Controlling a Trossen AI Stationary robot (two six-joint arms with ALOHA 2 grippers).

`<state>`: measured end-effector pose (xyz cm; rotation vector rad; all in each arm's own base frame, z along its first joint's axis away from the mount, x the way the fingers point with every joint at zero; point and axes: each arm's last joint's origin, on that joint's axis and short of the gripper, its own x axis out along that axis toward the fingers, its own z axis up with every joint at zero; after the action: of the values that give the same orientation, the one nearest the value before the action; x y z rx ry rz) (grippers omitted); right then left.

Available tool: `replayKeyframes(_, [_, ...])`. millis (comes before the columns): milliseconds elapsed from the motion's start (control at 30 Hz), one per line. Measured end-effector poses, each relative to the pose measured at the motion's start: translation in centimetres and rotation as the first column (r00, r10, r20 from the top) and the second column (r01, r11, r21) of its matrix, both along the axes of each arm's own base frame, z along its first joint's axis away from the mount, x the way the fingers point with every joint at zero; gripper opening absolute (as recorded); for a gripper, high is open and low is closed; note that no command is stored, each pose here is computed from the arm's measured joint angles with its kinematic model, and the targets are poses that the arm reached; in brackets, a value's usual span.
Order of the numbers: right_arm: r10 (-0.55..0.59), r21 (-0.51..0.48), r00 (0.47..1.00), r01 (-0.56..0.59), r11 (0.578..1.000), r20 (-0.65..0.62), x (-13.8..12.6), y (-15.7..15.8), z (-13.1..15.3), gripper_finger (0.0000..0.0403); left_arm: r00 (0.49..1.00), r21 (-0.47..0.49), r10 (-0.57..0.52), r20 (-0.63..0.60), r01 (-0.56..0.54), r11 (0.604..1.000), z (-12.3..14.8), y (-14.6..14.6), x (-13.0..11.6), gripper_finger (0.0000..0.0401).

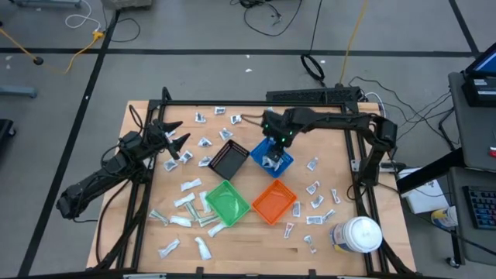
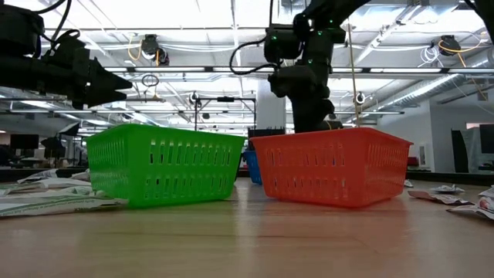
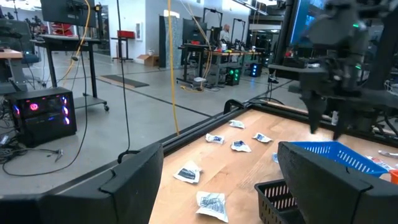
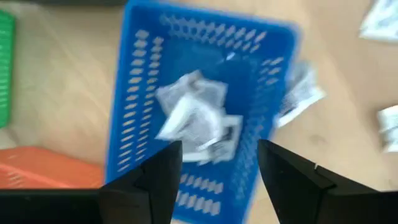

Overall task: Pick & Place First Aid Supplies
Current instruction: Put the blue alcohol pad into the blue bin

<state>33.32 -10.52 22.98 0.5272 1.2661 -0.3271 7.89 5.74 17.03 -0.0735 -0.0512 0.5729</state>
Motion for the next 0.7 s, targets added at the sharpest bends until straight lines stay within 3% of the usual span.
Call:
replayKeyframes(400, [0.037,-0.03,0.998,-0.039,0.999,-0.04,-4.0,-6.9,0.2,0.0202,1.0,0.0,0.0,0.0,0.0,1.0,0.0,0.0,0.0,0.0324])
replayKeyframes(600, [-0.05,-0.128,0.995,0.04,0.991,-0.082,-5.7,-9.8,0.2,0.0203,1.0,0.0,0.0,-0.001,0.0,1.0,0.0,0.0,0.0,0.0324])
replayKeyframes(700, [-0.16,-0.131,0.983,0.148,0.98,-0.088,-6.2,-10.5,0.1,0.0203,1.0,0.0,0.0,0.0,0.0,1.0,0.0,0.0,0.0,0.0324])
